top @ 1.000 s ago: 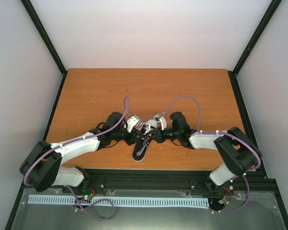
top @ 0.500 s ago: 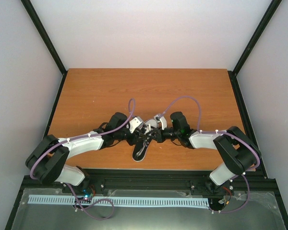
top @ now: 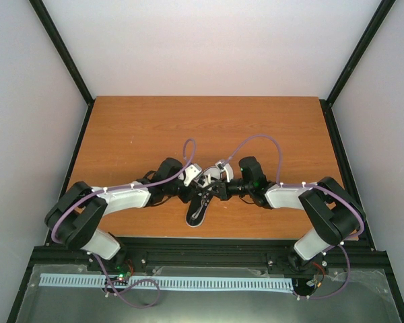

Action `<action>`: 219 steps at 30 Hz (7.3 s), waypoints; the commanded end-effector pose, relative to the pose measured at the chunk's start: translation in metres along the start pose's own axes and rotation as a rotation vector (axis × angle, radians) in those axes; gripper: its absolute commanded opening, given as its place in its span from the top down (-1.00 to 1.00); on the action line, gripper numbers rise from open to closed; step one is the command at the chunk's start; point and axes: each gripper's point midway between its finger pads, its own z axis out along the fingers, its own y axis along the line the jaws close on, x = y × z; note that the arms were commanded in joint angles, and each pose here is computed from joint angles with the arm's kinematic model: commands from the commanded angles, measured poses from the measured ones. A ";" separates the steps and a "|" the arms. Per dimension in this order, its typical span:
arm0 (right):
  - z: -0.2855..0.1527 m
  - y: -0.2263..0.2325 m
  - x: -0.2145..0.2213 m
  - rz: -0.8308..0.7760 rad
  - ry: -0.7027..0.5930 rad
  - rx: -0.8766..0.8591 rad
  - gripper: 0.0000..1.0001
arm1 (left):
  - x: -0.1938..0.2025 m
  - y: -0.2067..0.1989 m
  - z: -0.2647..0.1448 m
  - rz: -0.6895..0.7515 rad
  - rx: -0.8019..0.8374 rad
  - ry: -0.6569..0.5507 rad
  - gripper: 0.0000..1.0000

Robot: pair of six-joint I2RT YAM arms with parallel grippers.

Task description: Tie the shoes

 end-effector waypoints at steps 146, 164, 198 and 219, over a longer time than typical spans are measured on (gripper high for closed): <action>-0.181 -0.116 0.025 0.398 -0.218 1.013 0.94 | 0.020 0.087 -0.087 -0.658 -0.464 -0.029 0.99; -0.235 -0.122 0.083 0.668 -0.365 1.170 0.94 | 0.053 0.104 -0.105 -0.754 -0.608 -0.059 0.99; -0.195 -0.107 0.036 0.510 -0.363 0.896 -0.95 | -0.005 0.034 -0.072 -0.504 -0.158 -0.145 -0.38; -0.156 -0.104 0.016 0.439 -0.247 0.765 -0.95 | -0.003 0.095 -0.177 -0.730 -0.546 -0.324 -0.72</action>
